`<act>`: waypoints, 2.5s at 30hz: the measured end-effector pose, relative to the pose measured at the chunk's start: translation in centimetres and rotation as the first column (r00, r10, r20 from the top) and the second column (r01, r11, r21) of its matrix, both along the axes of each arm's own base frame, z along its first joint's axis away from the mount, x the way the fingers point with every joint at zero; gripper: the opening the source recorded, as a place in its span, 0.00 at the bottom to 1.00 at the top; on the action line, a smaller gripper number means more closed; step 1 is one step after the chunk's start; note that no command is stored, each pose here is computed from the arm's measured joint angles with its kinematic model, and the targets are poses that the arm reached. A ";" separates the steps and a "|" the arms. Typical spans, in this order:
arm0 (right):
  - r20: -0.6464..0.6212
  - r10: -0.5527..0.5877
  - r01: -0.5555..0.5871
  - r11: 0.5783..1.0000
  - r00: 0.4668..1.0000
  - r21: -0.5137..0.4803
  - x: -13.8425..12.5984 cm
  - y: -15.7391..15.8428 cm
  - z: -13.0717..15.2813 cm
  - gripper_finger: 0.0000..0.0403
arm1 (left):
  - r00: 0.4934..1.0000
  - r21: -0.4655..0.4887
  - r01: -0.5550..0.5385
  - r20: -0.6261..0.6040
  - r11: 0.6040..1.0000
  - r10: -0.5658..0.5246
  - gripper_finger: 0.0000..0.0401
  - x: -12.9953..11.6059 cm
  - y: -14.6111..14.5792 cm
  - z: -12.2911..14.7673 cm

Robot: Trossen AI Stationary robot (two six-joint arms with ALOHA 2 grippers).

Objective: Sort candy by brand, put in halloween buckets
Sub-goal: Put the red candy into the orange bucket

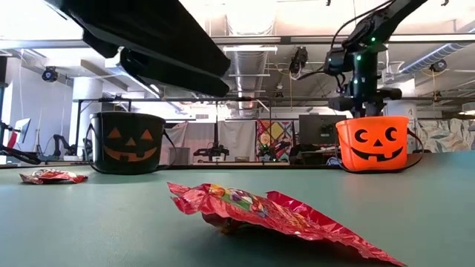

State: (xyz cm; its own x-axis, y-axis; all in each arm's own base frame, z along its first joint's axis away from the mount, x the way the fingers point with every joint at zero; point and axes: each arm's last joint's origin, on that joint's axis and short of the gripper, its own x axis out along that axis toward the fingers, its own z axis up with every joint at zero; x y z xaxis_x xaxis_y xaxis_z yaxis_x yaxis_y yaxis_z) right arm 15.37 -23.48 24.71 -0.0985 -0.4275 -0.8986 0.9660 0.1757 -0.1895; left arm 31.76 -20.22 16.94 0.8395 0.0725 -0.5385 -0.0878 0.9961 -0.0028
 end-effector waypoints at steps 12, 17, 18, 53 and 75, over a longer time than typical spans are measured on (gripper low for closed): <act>-0.005 0.058 -0.057 0.965 0.998 -0.256 0.1 5.8 5.7 0.48 | 1.000 -0.131 0.000 0.012 0.991 0.001 0.63 -1.2 -2.2 0.3; 0.022 0.018 -0.009 0.937 1.000 -0.349 -0.5 7.2 7.1 0.46 | 0.995 -0.192 0.069 0.089 0.979 -0.053 0.63 -2.0 -4.6 1.6; 0.033 0.008 0.004 0.934 0.999 -0.357 -0.5 7.1 7.2 0.45 | 0.992 -0.204 0.084 0.105 0.975 -0.064 0.63 -2.2 -5.1 1.9; 0.184 0.074 -0.063 0.996 0.980 -0.064 -0.7 8.1 5.7 0.61 | 0.947 -0.227 -0.038 0.304 0.973 0.108 0.63 -6.2 -9.6 2.2; 0.388 0.906 -0.723 0.380 0.167 -0.576 8.6 37.1 -1.4 0.56 | 0.958 -0.367 -0.014 0.261 0.930 0.117 0.63 -6.4 -10.0 1.9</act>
State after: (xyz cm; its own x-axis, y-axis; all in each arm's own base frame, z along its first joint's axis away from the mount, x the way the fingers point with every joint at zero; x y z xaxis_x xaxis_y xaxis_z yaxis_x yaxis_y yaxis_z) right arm 23.97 13.66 23.36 0.8947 -0.0866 -0.4382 0.1616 0.9773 0.1368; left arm 25.34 -30.22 18.83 0.9572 -0.0217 -0.2885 -0.0972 0.9152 -0.3912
